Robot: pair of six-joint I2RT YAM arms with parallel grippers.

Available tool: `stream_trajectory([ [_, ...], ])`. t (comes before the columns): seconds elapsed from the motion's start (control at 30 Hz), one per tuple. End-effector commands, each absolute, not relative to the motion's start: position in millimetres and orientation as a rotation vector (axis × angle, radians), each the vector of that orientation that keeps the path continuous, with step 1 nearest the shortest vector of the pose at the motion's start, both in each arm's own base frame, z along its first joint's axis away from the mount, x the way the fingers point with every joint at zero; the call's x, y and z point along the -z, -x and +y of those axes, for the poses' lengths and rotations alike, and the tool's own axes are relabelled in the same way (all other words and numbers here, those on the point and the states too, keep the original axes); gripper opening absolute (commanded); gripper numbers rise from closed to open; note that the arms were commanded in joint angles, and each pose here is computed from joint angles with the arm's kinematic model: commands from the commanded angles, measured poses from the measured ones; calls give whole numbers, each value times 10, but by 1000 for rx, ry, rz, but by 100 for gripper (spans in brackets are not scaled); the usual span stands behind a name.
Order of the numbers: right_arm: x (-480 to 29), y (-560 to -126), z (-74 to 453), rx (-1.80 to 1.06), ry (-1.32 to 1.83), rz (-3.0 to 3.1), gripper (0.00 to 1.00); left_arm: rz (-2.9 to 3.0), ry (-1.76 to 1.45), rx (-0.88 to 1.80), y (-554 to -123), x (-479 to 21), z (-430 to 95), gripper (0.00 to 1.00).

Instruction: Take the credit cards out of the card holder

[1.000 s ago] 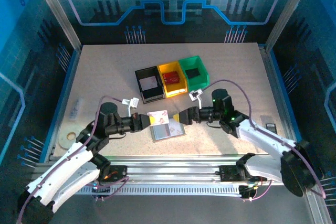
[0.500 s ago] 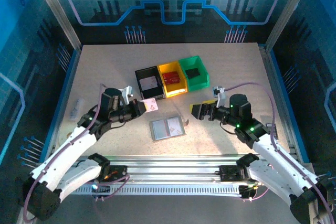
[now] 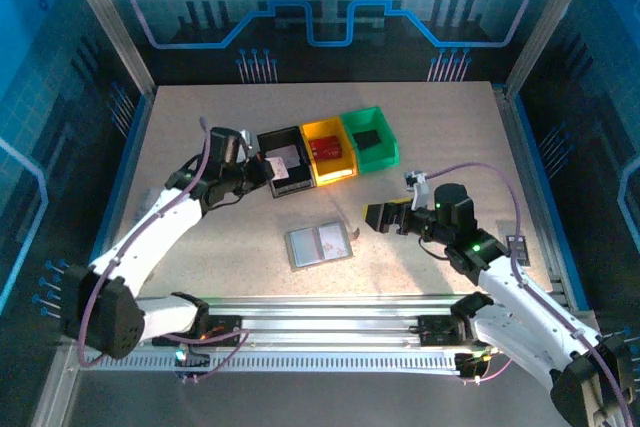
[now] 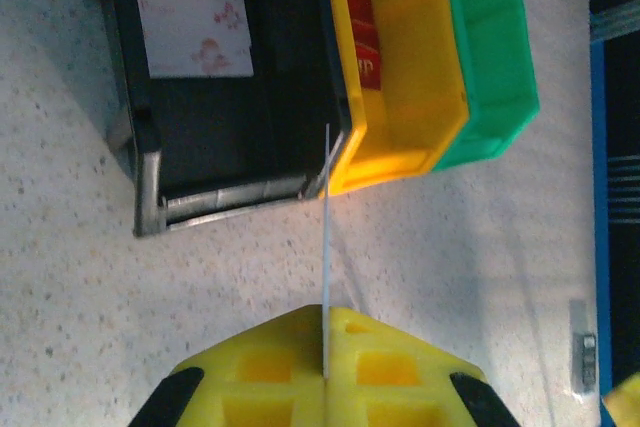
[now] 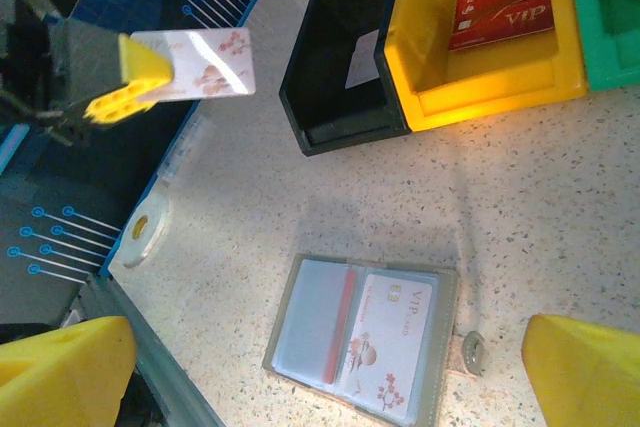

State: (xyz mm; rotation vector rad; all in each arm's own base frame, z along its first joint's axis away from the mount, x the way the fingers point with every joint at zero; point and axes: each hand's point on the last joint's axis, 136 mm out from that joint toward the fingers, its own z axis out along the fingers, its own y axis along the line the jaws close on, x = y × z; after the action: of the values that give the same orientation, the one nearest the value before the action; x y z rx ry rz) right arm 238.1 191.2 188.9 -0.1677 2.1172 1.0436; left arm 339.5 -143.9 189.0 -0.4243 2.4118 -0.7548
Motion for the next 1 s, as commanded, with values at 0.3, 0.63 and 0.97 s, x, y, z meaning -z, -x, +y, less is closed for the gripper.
stream_trajectory([
  [0.3,-1904,-2351,1942,-1070,221,2094,100,2472,477,589,-4103,-1597,-1440,0],
  [0.63,-1921,-2299,2007,-1117,258,2069,100,2526,515,531,-4496,-1265,-1514,0],
  [0.97,-1942,-2226,2070,-1134,307,2055,100,2540,605,494,-4700,-1050,-1527,0],
])
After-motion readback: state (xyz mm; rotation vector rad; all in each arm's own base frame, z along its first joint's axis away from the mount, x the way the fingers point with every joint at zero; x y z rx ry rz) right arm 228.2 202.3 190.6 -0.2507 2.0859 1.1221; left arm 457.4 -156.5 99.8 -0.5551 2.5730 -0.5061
